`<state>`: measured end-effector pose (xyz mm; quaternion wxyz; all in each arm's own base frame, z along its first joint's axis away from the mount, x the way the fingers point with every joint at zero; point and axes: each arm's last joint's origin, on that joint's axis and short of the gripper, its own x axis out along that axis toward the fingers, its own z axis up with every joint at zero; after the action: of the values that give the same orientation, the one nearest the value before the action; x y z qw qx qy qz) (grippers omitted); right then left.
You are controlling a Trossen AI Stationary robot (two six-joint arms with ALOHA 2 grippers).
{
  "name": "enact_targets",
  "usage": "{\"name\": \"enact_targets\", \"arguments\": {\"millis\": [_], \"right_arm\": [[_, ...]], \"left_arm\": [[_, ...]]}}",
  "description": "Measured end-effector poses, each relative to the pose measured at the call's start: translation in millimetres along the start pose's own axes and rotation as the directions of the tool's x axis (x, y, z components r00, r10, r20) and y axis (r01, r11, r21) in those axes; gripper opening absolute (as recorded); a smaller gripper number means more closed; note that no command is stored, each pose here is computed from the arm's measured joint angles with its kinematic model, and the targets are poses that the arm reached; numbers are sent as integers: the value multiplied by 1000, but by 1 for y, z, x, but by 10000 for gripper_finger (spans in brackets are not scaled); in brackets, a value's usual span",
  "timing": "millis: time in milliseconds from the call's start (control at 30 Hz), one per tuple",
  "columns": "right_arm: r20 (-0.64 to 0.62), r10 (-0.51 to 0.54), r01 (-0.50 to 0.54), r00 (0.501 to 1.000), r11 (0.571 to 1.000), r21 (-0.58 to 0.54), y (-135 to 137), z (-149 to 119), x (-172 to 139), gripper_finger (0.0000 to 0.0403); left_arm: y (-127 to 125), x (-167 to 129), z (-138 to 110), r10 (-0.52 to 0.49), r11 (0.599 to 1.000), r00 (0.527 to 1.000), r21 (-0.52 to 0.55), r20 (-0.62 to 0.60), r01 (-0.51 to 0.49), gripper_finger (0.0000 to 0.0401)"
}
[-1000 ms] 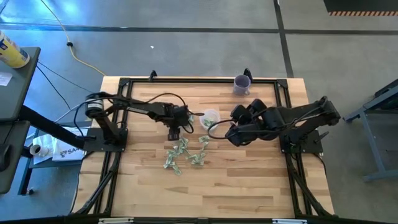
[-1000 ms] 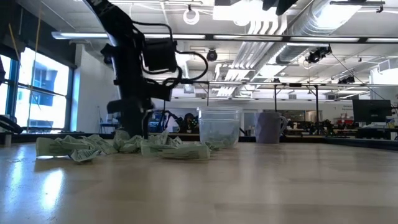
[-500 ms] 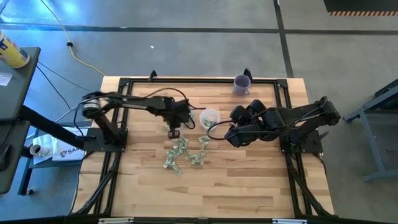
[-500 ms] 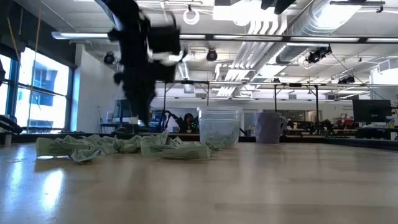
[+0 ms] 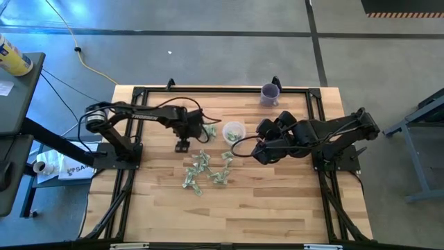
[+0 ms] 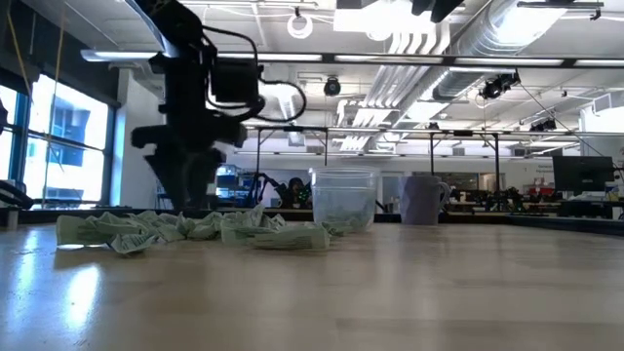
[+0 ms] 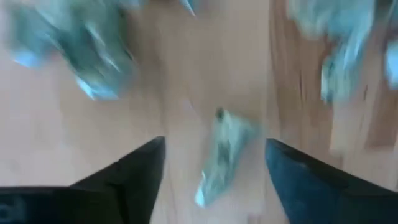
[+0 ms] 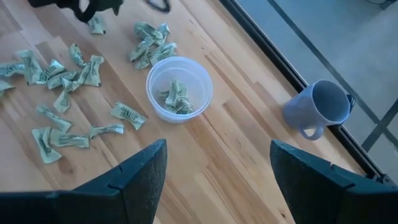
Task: Pick and place Stevia / Truvia into bins
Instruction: Put the stevia packet into the transparent container
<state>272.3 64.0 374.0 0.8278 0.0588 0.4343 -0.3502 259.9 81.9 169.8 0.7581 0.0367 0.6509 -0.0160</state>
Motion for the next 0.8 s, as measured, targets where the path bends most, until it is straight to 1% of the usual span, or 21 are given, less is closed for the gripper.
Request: {"name": "enact_targets", "arguments": {"millis": [67, 133, 233, 300, 400, 500, 567, 600, 633, 667, 700, 767, 800], "right_arm": [[-1, -1, 1, 1000, 1000, -1, 0, 0, 0, 275], [1, -3, 3, 1000, 1000, -1, 0, 0, 0, 275], [4, -6, 6, 1000, 1000, -3, 0, 0, 0, 275], [1, -12, 12, 1000, 1000, -10, -1, 0, 0, 275], [-8, -34, 33, 999, 999, -27, -3, -2, 0, 275], [-21, -60, 59, 998, 997, -50, -6, -4, 0, 275], [-35, -81, 79, 996, 995, -66, -8, -6, -1, 275], [-41, -89, 86, 995, 994, -74, -9, -7, -1, 275], [-41, -92, 89, 995, 993, -78, -9, -7, -1, 275], [-41, -91, 87, 995, 992, -89, -9, -7, -1, 275], [-38, -86, 81, 996, 991, -106, -10, -7, -3, 275], [-31, -76, 71, 997, 987, -142, -11, -8, -6, 275], [-21, -68, 64, 997, 986, -155, -13, -9, -10, 275]], "left_arm": [[0, 6, -2, 13, 999, 1000, 39, 0, -13, 329], [0, 10, -3, 21, 998, 1000, 65, 10, -22, 331], [-3, 19, -9, 6, 996, 1000, 88, -5, -6, 312], [-4, 25, -12, 7, 996, 1000, 87, -6, -7, 285], [-5, 30, -15, 6, 996, 999, 92, -37, -2, 219], [-4, 27, -13, 14, 997, 998, 71, -53, -10, 119], [-2, 23, -10, 12, 1000, 998, 11, -69, -12, 44], [-2, 20, -8, 2, 999, 997, -39, -78, -5, 28], [-1, 15, -4, -12, 996, 997, -90, -73, 5, 27], [2, 6, 4, -24, 990, 999, -140, -35, 19, 32], [4, -6, 14, -37, 983, 999, -178, 29, 41, 40], [4, -36, 34, -57, 974, 986, -207, 154, 89, 48], [3, -54, 46, -40, 975, 972, -204, 233, 90, 45]]}}
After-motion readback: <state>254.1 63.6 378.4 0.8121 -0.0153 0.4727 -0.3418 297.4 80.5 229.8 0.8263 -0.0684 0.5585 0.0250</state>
